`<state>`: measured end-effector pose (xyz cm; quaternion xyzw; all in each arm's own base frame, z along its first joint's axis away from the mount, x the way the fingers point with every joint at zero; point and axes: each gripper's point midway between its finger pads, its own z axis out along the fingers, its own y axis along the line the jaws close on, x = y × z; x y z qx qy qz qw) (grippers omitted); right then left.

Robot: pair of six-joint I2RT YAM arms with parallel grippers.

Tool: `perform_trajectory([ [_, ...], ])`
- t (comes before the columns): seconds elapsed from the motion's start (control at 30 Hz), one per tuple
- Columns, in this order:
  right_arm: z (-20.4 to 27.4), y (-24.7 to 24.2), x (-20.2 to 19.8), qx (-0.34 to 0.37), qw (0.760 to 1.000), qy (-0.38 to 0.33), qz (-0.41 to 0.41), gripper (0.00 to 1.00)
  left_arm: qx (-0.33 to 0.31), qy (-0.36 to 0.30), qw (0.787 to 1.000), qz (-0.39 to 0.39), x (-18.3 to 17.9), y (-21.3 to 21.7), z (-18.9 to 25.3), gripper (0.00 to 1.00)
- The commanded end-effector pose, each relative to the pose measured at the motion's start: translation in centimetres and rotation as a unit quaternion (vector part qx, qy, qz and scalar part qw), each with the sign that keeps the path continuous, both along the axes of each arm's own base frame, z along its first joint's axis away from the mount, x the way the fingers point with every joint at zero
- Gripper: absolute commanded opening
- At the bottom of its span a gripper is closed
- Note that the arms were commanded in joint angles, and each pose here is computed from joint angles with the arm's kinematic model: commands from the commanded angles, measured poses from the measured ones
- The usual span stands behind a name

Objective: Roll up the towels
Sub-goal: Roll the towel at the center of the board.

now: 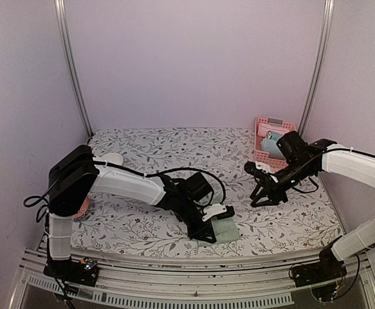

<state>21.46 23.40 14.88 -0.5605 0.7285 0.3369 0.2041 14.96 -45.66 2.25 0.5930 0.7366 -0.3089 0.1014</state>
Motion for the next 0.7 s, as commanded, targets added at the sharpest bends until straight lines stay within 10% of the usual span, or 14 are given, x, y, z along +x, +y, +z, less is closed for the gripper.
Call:
perform_trajectory([
  [0.0, -3.1, 0.3, -1.1, -0.057, 0.99, -0.124, 0.041, 0.34, 0.051, 0.171, 0.984, 0.028, -1.7, 2.6, -2.9, 0.07],
  [0.67, -12.3, 8.2, -4.0, -0.167, 0.947, -0.224, 0.157, 0.38, 0.052, 0.254, 0.963, 0.076, 0.1, 3.4, -4.2, 0.12],
])
